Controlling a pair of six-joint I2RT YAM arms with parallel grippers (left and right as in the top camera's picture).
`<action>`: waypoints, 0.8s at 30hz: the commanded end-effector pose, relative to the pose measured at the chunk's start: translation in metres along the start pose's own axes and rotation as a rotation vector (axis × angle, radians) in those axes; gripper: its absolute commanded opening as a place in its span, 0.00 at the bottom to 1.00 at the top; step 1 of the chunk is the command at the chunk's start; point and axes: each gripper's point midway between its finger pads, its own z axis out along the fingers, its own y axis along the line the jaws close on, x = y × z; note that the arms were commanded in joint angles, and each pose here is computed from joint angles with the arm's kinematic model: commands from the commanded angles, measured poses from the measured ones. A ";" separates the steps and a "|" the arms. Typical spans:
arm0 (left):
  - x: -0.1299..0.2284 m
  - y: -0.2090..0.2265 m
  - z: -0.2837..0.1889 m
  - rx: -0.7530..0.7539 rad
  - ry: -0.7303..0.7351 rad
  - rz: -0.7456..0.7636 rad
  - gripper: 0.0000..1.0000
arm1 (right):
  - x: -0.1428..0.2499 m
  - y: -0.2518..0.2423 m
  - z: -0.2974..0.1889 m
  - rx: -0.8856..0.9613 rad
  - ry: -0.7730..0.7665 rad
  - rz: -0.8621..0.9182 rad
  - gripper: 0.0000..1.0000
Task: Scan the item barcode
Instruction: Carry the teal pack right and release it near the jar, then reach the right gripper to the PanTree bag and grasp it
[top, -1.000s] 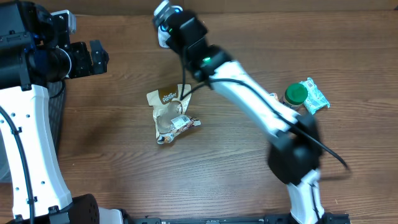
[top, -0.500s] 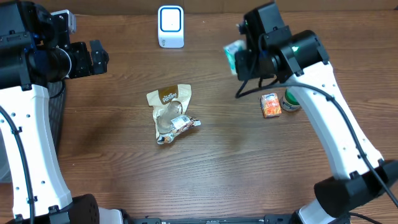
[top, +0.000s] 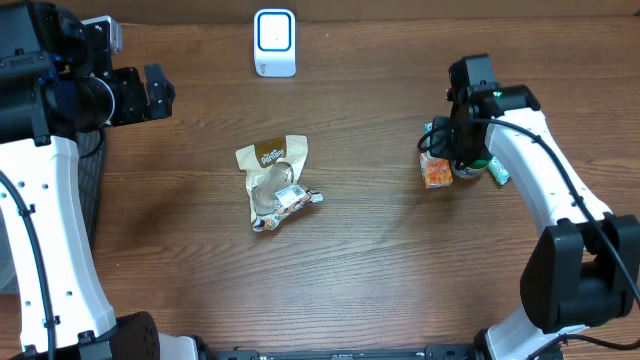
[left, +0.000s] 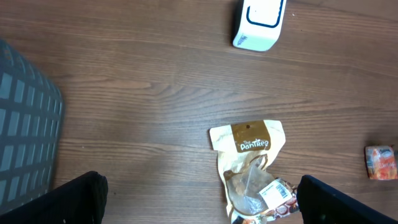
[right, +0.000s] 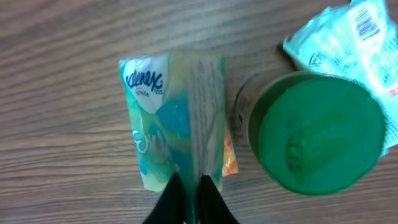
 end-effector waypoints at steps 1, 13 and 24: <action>-0.002 0.000 -0.002 0.006 -0.006 -0.015 1.00 | 0.005 -0.002 0.009 0.010 0.000 -0.033 0.27; -0.002 0.000 -0.002 0.006 -0.006 -0.015 1.00 | -0.015 0.034 -0.047 -0.176 -0.007 -0.052 0.58; -0.002 0.000 -0.002 0.006 -0.006 -0.015 1.00 | 0.014 0.163 -0.056 -0.587 0.044 -0.170 0.67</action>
